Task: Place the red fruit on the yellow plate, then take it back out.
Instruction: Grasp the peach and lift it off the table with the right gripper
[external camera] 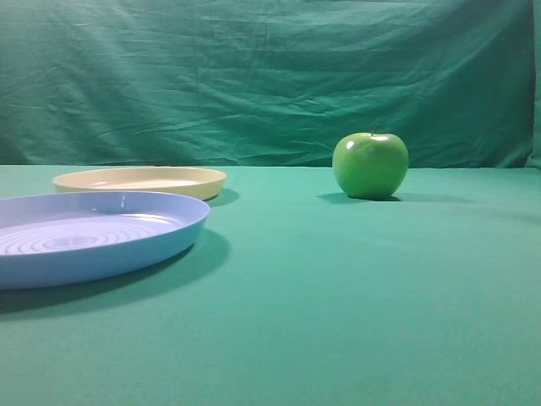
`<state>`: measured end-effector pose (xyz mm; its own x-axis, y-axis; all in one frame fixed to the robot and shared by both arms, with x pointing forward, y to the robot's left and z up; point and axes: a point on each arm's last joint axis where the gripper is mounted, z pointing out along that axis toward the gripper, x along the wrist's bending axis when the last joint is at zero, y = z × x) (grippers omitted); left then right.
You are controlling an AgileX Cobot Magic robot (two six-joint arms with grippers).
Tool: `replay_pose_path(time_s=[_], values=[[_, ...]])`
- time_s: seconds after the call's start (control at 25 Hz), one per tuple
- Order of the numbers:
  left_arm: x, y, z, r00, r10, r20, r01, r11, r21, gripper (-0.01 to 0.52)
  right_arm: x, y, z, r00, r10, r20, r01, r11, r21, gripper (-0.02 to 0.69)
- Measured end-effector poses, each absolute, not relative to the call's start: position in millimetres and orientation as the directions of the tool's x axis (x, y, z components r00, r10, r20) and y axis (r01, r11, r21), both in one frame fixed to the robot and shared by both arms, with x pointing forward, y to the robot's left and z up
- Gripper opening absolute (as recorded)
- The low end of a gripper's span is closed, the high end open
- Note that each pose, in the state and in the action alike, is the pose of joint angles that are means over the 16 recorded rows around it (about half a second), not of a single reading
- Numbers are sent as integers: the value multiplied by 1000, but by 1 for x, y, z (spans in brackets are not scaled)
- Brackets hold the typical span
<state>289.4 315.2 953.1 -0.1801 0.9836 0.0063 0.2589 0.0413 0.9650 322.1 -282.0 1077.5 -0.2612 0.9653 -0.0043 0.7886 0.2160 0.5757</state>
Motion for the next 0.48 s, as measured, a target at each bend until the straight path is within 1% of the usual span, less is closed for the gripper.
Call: replay_pose_path(time_s=[0.12,0.24,0.32,0.48], values=[[289,315,953,-180,984,6,259,42,965,0,332,-276,1075,-311,950,18,831,263,490,10],[289,315,953,-180,984,6,259,42,965,0,344,-270,1069,-353,935,29,853,309,421,58],[289,315,953,-180,984,5,259,42,965,0,354,-265,1064,-376,926,32,859,336,387,119],[289,315,953,-180,984,6,259,42,965,0,376,-256,1053,-404,914,31,863,370,345,278]])
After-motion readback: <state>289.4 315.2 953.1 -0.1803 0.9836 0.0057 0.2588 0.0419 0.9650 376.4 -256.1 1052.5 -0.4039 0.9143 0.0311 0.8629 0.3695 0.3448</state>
